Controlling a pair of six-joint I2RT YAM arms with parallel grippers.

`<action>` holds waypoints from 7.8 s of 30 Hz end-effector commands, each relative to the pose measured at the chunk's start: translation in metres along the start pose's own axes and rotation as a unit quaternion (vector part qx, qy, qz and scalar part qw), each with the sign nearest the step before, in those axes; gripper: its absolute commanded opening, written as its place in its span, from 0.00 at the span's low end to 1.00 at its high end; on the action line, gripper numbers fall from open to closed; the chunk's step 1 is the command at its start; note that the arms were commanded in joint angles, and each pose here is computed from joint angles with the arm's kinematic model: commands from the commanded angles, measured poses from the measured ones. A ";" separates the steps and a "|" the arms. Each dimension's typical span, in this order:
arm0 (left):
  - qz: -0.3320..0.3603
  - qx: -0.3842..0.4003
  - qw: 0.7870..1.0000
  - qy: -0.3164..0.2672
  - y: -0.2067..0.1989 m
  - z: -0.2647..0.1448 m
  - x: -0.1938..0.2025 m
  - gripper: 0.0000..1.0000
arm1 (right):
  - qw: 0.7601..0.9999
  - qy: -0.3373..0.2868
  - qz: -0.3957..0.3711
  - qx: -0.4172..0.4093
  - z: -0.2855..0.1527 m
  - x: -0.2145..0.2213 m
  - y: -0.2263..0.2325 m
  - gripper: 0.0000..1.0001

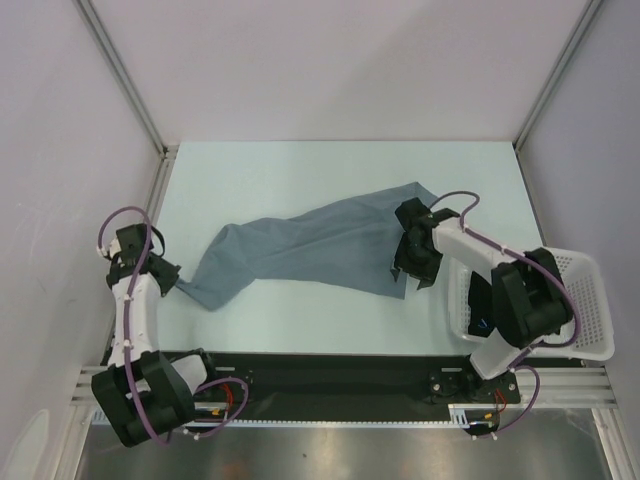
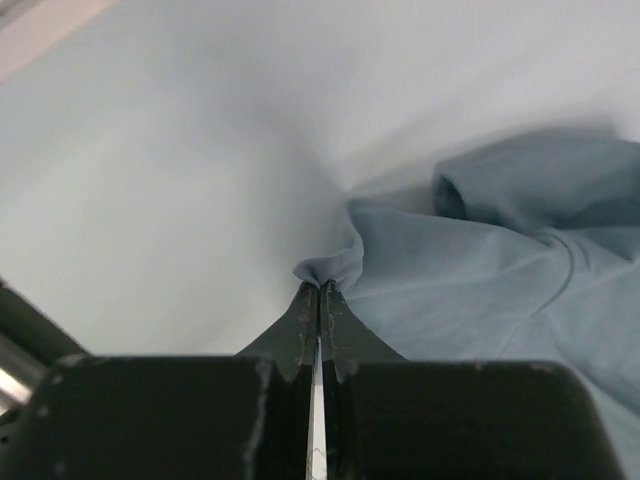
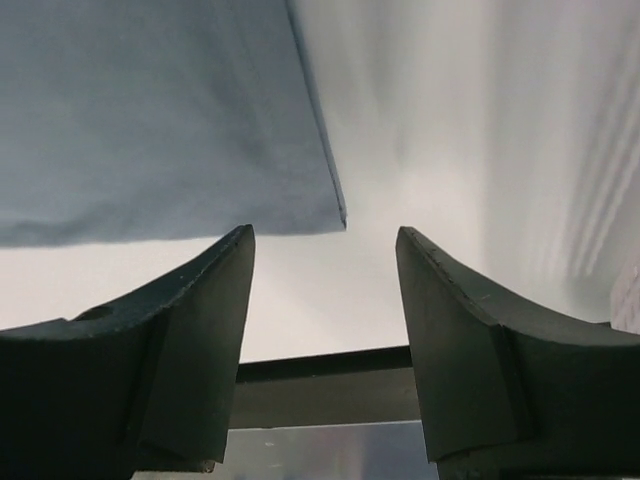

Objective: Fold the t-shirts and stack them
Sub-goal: Flatten the tshirt out

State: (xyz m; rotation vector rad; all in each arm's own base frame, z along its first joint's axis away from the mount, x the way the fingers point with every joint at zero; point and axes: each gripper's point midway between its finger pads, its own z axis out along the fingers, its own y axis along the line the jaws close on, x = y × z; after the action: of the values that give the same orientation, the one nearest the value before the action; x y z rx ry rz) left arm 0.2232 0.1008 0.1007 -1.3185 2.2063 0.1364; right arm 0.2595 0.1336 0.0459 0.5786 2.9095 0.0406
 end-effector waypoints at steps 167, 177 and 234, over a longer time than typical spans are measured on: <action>0.105 0.553 0.534 -0.631 -0.072 -0.606 -0.187 0.00 | 0.531 -0.720 -0.071 -0.441 -0.543 -0.116 0.000 0.00; 0.246 0.393 0.682 -0.566 -0.269 -0.354 -0.155 0.00 | 0.645 -0.634 -0.108 -0.413 -0.357 -0.232 0.117 0.00; 0.153 0.388 0.819 -0.394 -0.483 -0.042 -0.227 0.00 | 0.812 -0.539 -0.069 -0.213 -0.091 -0.447 0.120 0.00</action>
State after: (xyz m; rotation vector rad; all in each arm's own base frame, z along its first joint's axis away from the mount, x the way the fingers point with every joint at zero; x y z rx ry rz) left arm 0.7097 0.0161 0.2764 -0.3398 1.5402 -0.0563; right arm 0.6892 0.0858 0.1515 0.2101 1.8431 0.2619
